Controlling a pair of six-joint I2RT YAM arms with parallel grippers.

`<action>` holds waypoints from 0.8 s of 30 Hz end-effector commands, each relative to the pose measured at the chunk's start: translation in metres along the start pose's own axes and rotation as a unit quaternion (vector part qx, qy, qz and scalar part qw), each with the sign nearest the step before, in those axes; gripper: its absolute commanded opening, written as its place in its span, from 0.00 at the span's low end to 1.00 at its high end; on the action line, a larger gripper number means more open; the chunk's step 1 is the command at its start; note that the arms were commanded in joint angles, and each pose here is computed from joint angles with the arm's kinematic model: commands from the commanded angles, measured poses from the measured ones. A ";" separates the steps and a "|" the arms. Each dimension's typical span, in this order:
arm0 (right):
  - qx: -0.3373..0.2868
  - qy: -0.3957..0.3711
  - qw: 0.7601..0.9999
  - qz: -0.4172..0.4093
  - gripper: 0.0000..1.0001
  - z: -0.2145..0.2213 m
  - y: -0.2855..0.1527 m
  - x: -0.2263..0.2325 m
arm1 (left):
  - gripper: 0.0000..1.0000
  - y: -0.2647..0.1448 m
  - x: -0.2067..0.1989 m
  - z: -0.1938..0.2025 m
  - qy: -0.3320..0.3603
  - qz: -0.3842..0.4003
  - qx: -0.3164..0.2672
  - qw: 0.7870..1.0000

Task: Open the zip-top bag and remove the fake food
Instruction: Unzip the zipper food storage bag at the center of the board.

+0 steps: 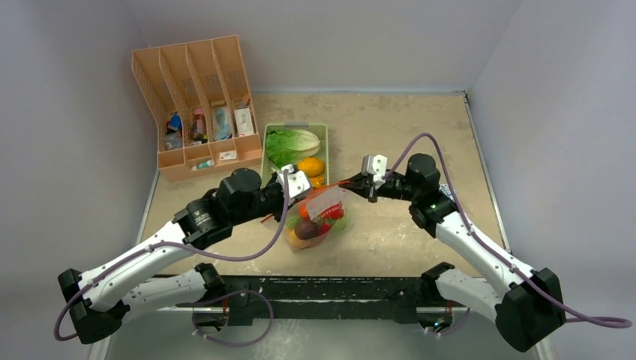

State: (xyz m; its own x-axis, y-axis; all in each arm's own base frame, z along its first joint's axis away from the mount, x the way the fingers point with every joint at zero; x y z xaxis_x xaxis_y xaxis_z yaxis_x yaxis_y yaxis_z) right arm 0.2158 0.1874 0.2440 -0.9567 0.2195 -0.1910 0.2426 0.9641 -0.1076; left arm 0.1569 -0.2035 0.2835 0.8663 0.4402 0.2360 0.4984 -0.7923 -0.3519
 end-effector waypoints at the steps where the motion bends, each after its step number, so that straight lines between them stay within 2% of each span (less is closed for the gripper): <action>1: -0.003 -0.004 0.993 0.117 0.00 -0.009 -0.012 -0.027 | 0.00 -0.027 0.009 0.016 -0.010 -0.057 0.055 0.997; 5: -0.006 0.000 0.978 0.208 0.00 -0.010 -0.027 -0.038 | 0.00 -0.039 0.011 0.016 -0.021 -0.075 0.067 0.995; 9: -0.015 -0.009 0.967 0.254 0.00 -0.017 -0.039 -0.044 | 0.00 -0.048 0.011 0.017 -0.035 -0.085 0.071 0.993; 16: -0.020 -0.022 0.960 0.280 0.00 -0.025 -0.047 -0.046 | 0.00 -0.061 0.014 0.015 -0.038 -0.105 0.066 0.992; 24: -0.023 -0.034 0.950 0.310 0.00 -0.032 -0.056 -0.047 | 0.01 -0.047 0.012 0.013 -0.041 -0.089 0.067 0.993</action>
State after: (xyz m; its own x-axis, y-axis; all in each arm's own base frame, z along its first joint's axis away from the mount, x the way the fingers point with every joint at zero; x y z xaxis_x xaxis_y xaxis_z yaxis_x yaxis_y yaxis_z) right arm 0.2308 0.1474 0.2606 -0.7646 0.6109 -0.2055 0.6292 0.7766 -0.0324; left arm 0.1417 -0.1570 0.2837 0.7781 0.5813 0.2380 0.6216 -0.6581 -0.4248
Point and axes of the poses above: each gripper's point midway between its finger pads, its own y axis out along the fingers, its own x axis along the line the jaws close on, z = x × y, the point moved 7 cm from there along -y, back along the fingers, and after that the axes turned 3 degrees about y, right-handed, at the moved point
